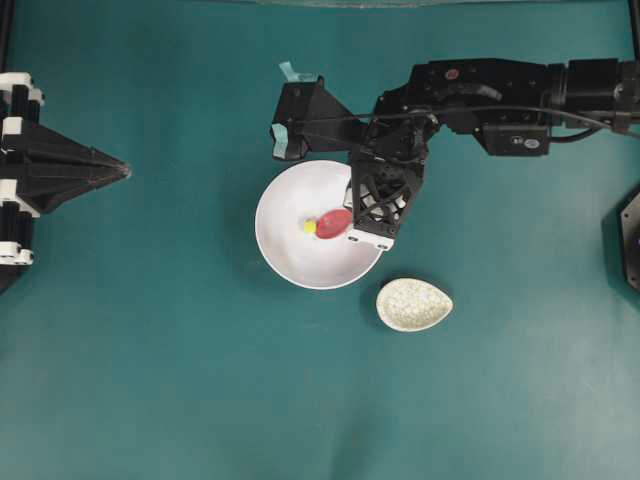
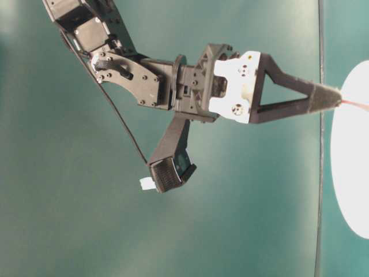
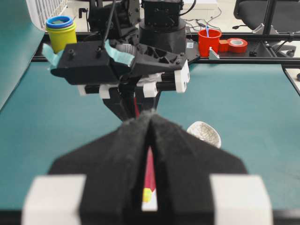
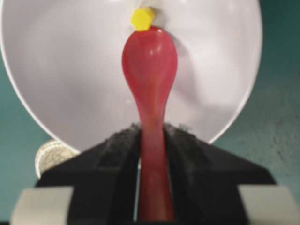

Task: Scoop the yellow hexagonal prism block from the bowl with a spoon using the right arm.
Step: 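Push the spoon along the bowl floor under the yellow hexagonal block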

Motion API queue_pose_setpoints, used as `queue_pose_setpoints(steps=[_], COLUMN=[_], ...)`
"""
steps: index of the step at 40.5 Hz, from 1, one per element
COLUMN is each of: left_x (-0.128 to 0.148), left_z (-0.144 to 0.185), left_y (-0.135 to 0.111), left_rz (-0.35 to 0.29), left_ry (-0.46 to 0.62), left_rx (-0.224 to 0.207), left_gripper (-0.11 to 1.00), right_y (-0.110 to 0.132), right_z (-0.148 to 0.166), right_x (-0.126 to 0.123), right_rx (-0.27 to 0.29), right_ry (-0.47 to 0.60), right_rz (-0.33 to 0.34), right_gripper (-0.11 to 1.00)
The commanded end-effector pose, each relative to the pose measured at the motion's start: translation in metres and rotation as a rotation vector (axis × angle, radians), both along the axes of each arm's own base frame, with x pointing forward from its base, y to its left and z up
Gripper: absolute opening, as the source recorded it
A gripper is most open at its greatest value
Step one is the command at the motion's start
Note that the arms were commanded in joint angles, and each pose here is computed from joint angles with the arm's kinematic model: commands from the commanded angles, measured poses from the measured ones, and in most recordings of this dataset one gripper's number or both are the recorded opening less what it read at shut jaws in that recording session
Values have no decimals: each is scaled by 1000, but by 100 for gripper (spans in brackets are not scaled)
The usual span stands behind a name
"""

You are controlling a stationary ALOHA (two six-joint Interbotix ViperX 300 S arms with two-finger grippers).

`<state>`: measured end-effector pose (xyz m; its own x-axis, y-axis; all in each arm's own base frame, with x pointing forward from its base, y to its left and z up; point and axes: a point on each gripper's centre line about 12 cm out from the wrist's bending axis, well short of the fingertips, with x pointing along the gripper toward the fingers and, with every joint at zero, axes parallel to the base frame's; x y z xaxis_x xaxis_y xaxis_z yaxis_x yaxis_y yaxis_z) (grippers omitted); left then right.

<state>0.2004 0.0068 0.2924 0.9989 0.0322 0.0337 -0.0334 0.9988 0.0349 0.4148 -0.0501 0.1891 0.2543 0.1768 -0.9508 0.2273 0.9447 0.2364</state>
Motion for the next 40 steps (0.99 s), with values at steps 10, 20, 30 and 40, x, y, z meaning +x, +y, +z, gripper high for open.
queue_pose_setpoints(steps=[10, 20, 30, 40], left_x=[2, 2, 2, 2], left_z=[11, 11, 11, 11], left_y=[0, 0, 0, 0], left_rz=[1, 1, 1, 1], left_ry=[-23, -23, -23, -23], left_rx=[5, 5, 5, 4], left_gripper=[0, 0, 0, 0], right_y=[-3, 8, 11, 9], right_z=[16, 17, 19, 20], right_x=[12, 18, 22, 26], right_rx=[-35, -41, -44, -58], right_ry=[-105, -149, -175, -218], right_rz=[-16, -2, -2, -12], right_gripper=[24, 24, 24, 24])
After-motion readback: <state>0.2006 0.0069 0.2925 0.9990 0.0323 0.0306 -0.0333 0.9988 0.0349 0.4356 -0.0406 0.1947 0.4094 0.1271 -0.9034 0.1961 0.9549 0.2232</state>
